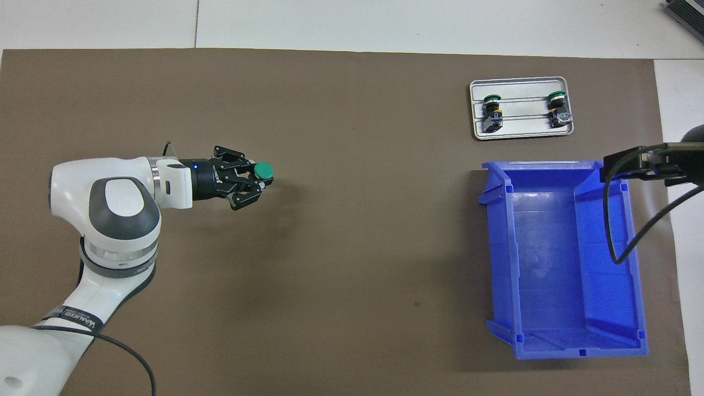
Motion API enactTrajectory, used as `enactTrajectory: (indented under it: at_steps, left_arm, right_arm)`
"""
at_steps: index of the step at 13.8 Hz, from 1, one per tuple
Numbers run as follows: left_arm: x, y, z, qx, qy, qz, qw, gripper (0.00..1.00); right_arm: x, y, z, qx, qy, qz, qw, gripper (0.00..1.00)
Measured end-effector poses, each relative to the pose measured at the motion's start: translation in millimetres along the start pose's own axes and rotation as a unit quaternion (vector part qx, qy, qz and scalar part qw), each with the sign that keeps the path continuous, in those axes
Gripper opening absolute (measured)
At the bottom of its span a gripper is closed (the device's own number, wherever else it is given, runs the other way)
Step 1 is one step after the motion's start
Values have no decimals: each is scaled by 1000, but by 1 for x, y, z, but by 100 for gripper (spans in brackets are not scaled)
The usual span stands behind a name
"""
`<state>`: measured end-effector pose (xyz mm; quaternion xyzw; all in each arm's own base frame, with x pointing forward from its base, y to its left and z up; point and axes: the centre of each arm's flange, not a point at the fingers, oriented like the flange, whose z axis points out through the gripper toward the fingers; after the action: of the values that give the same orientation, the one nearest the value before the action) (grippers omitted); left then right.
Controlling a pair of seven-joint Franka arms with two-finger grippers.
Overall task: Place and press button with both arms
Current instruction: 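Move the held green-capped part with the left gripper toward the table center, then lower the part onto the table and open the left gripper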
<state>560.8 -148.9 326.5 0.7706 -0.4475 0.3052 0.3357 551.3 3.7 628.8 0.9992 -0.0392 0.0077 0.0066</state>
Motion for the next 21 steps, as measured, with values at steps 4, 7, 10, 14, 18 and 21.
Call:
enactTrajectory:
  at_steps: [4,7,10,14,18,21]
  left_arm:
    - [-52,18,-5,-17,31,22,999,33]
    - [-80,17,-20,-39,56,24,997,33]
    - [-88,24,-27,-61,106,32,992,33]
    - [-96,30,-24,-60,143,36,987,33]
    - [-96,36,-15,-67,192,31,979,33]
    - [-94,36,-7,-56,216,18,975,33]
  right_arm:
    - [0,0,0,0,0,0,1000,100]
    - [0,0,0,0,0,0,1000,100]
    - [0,0,0,0,0,0,1000,100]
    - [0,0,0,0,0,0,1000,100]
    - [0,0,0,0,0,0,1000,100]
    - [0,0,0,0,0,0,1000,100]
